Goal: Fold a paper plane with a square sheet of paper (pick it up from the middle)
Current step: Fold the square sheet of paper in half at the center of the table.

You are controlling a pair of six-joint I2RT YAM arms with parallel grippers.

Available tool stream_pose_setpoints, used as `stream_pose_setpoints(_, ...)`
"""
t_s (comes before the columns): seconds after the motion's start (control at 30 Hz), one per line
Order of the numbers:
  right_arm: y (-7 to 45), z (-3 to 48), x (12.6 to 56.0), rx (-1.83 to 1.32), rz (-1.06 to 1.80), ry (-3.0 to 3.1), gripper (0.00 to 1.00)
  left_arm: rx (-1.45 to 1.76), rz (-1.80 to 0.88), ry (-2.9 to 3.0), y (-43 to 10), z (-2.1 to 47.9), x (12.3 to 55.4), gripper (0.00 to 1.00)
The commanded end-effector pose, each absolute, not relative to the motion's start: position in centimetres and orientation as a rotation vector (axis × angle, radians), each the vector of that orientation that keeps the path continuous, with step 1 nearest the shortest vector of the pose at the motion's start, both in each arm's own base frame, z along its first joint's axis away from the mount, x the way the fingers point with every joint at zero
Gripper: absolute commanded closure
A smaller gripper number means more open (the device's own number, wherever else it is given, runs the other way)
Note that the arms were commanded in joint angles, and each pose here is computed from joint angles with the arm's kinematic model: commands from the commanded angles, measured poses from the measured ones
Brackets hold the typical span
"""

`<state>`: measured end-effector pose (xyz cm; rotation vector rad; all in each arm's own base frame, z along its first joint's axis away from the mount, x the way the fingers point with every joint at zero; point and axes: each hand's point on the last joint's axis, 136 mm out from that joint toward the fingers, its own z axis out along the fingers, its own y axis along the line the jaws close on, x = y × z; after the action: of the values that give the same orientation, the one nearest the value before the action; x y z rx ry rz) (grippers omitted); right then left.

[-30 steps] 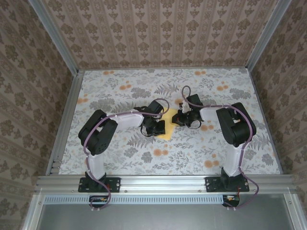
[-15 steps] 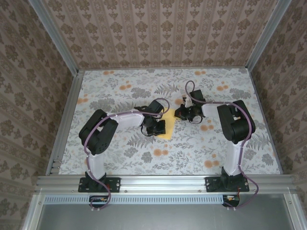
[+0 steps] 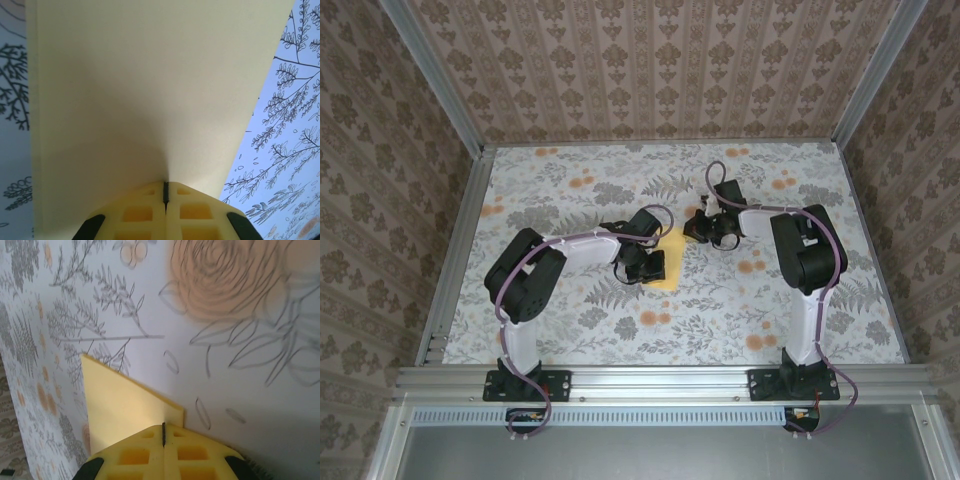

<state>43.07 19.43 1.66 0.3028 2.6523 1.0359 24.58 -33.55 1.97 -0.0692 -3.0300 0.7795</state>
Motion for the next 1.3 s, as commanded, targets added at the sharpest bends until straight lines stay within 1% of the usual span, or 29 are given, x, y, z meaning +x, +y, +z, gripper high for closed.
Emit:
stream_pose_setpoints(0.0, 17.5, 0.1, 44.6, 0.382, 0.926, 2.658, 0.97, -0.022, 0.599, -2.983, -31.3, -0.3, 22.7, 0.96)
stream_pose_setpoints(0.27, 17.0, 0.2, 45.4, 0.403, 0.895, 2.656, 0.97, -0.032, 0.611, -2.982, -31.4, -0.2, 22.6, 0.97)
stream_pose_setpoints(0.5, 16.7, 3.3, 47.0, 0.363, 0.868, 2.610, 0.97, -0.049, 0.623, -2.988, -31.6, 0.1, 22.9, 0.97)
stream_pose_setpoints(0.63, 16.8, 4.9, 46.4, 0.346, 0.866, 2.598, 0.96, -0.088, 0.666, -3.018, -32.3, 1.2, 23.8, 0.94)
stream_pose_setpoints(0.73, 17.1, 5.8, 44.6, 0.320, 0.847, 2.608, 0.93, -0.150, 0.752, -3.078, -33.4, 3.8, 25.4, 0.86)
stream_pose_setpoints(0.87, 17.6, 5.6, 41.7, 0.277, 0.766, 2.663, 0.88, -0.176, 0.907, -3.144, -34.1, 8.0, 27.3, 0.70)
stream_pose_setpoints(0.93, 18.2, 5.3, 40.3, 0.247, 0.724, 2.692, 0.83, -0.144, 0.931, -3.171, -33.2, 9.0, 28.0, 0.63)
stream_pose_setpoints(1.07, 19.6, 4.4, 38.7, 0.183, 0.656, 2.751, 0.76, -0.022, 0.894, -3.186, -30.2, 8.3, 28.4, 0.54)
stream_pose_setpoints(1.13, 20.6, 4.1, 38.4, 0.139, 0.649, 2.770, 0.75, 0.040, 0.892, -3.162, -28.9, 7.4, 28.1, 0.51)
stream_pose_setpoints(1.27, 22.1, 3.4, 38.5, 0.096, 0.660, 2.800, 0.74, 0.085, 0.916, -3.115, -28.0, 6.5, 27.3, 0.45)
